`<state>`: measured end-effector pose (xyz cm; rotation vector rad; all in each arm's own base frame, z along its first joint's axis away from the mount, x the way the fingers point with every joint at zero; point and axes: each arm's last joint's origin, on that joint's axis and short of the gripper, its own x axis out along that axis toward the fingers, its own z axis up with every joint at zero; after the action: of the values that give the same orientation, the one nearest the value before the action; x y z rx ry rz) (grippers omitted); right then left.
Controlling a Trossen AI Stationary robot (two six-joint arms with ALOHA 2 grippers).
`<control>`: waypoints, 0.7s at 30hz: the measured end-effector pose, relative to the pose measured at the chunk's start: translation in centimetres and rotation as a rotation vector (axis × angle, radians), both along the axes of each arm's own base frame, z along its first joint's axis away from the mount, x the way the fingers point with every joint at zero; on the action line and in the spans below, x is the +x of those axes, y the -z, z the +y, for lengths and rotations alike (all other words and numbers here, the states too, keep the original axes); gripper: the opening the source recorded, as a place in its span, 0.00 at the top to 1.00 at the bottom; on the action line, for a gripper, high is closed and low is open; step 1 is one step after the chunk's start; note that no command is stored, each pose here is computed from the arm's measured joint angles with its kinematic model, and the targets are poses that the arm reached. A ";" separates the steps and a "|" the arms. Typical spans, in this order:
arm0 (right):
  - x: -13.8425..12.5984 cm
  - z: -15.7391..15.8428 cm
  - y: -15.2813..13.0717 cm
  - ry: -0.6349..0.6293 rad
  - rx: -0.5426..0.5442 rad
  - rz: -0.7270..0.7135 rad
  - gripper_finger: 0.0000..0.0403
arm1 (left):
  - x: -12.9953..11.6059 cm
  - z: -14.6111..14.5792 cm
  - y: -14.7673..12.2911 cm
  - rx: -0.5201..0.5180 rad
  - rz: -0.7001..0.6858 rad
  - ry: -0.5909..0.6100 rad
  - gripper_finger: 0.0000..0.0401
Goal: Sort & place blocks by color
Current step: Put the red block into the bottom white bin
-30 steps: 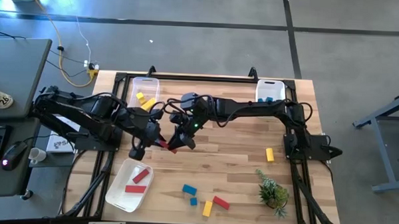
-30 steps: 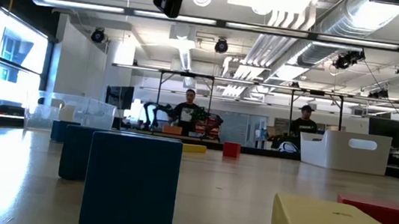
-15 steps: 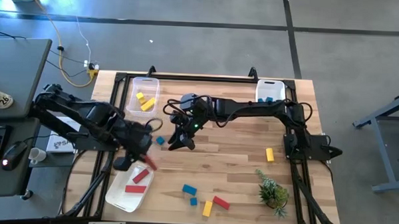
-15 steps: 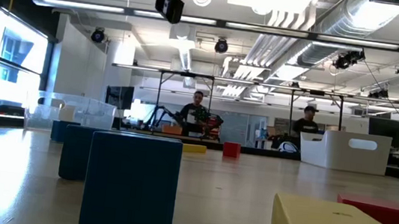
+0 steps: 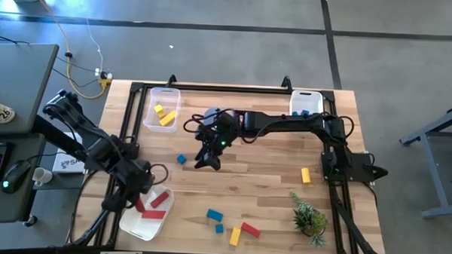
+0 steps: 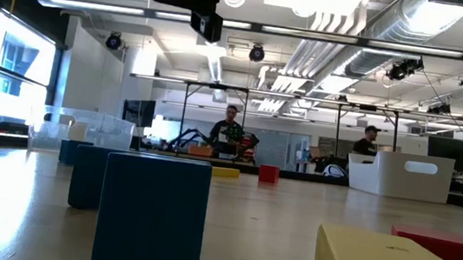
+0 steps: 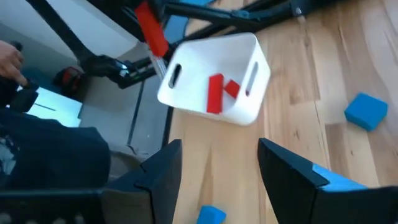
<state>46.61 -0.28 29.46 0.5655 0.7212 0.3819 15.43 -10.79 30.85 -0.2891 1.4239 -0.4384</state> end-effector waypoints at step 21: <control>-1.4 4.3 1.7 0.232 -0.062 0.305 0.52 | 0.0 -0.2 8.4 -0.063 0.117 -0.041 0.89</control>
<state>45.22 3.98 27.71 0.6480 0.9454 0.0563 15.39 -11.02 22.43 -0.3991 1.5174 -0.4391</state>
